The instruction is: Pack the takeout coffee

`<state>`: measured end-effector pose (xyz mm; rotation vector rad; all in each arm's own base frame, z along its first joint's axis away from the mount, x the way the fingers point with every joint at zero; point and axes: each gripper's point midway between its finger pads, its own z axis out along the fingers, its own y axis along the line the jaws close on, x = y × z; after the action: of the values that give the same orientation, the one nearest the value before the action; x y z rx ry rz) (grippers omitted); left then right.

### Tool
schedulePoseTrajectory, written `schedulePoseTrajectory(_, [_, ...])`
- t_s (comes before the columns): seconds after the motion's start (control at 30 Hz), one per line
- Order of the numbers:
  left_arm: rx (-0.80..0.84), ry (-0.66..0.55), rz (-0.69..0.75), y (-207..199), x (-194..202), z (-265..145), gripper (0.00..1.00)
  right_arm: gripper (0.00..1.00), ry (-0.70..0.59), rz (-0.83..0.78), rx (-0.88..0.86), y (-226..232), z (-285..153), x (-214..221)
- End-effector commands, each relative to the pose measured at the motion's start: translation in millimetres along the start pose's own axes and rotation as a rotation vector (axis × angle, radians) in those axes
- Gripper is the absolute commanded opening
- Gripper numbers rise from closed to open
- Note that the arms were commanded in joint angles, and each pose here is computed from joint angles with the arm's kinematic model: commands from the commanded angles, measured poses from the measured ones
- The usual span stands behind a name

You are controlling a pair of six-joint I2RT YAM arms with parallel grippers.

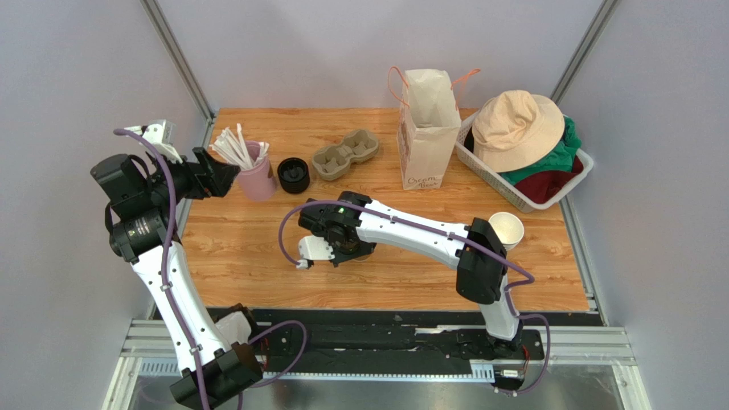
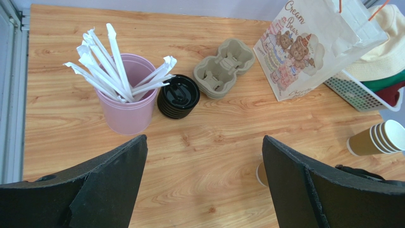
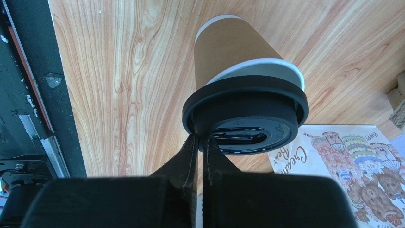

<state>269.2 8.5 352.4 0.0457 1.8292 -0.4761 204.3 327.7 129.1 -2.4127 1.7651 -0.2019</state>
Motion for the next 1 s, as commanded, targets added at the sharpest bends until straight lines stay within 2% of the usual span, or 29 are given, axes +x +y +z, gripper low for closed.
schedulePoseTrajectory(0.0, [0.012, -0.032, 0.025, -3.5, -7.2, -3.3, 0.99, 0.04, 0.212, -0.076, -0.19, 39.8, -23.9, 49.4])
schedulePoseTrajectory(0.43, [0.021, -0.031, 0.02, -3.6, -6.5, -2.3, 0.99, 0.24, 0.208, -0.076, -0.158, 31.4, -27.0, 46.3])
schedulePoseTrajectory(0.6, [0.02, -0.034, 0.022, -3.7, -6.7, -2.8, 0.99, 0.27, 0.204, -0.065, -0.122, 24.6, -32.3, 46.1])
schedulePoseTrajectory(0.67, [0.025, -0.033, 0.021, -4.3, -6.4, -2.6, 0.99, 0.29, 0.184, -0.053, -0.092, 18.2, -39.2, 43.1])
schedulePoseTrajectory(0.83, [0.044, -0.031, 0.014, -6.3, -5.6, -1.5, 0.99, 0.43, 0.069, 0.025, 0.023, -11.4, -74.9, 40.0])
schedulePoseTrajectory(0.97, [0.065, -0.033, 0.009, -10.5, -3.8, -2.2, 0.99, 0.47, -0.025, 0.1, 0.047, -21.3, -95.4, 45.6])
